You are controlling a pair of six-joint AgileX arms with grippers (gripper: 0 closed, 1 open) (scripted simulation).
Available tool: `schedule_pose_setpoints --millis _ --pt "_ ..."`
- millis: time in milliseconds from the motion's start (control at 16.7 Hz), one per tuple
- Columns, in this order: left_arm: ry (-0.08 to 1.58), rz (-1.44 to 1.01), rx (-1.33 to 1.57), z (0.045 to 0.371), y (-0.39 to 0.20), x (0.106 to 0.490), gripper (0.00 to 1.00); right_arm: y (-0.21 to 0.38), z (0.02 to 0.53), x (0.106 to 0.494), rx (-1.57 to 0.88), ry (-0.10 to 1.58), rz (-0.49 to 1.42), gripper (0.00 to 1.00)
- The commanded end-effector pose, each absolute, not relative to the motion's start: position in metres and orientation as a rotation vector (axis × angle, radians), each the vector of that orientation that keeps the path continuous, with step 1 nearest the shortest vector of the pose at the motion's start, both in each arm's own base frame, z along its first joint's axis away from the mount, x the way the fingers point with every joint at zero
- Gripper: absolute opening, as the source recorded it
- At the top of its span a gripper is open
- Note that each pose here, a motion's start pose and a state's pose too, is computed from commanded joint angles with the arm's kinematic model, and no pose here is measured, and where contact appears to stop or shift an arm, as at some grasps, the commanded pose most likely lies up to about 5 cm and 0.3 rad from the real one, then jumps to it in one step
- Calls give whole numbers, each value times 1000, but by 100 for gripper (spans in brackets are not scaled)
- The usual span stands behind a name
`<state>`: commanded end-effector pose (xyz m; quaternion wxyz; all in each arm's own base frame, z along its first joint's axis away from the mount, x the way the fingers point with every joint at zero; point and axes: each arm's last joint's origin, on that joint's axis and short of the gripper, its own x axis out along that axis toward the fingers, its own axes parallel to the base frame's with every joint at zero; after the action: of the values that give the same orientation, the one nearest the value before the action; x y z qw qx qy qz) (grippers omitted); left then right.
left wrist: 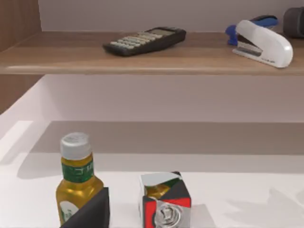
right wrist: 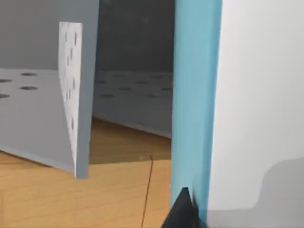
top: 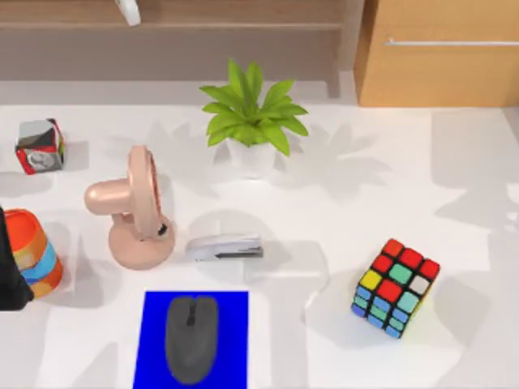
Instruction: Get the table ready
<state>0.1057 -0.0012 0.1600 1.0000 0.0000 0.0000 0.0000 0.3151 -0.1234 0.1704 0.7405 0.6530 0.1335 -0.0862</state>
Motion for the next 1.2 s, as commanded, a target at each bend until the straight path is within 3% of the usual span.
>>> schedule_pose_setpoints --millis 360,840,1200 --pt "0 0 0 160 -1 106 100 -175 156 337 1557 185 -224 0" --pt "0 0 0 160 -1 106 100 -175 152 341 1568 191 -223 0" --pt "0 0 0 160 -1 106 100 -177 148 369 1567 187 -223 0"
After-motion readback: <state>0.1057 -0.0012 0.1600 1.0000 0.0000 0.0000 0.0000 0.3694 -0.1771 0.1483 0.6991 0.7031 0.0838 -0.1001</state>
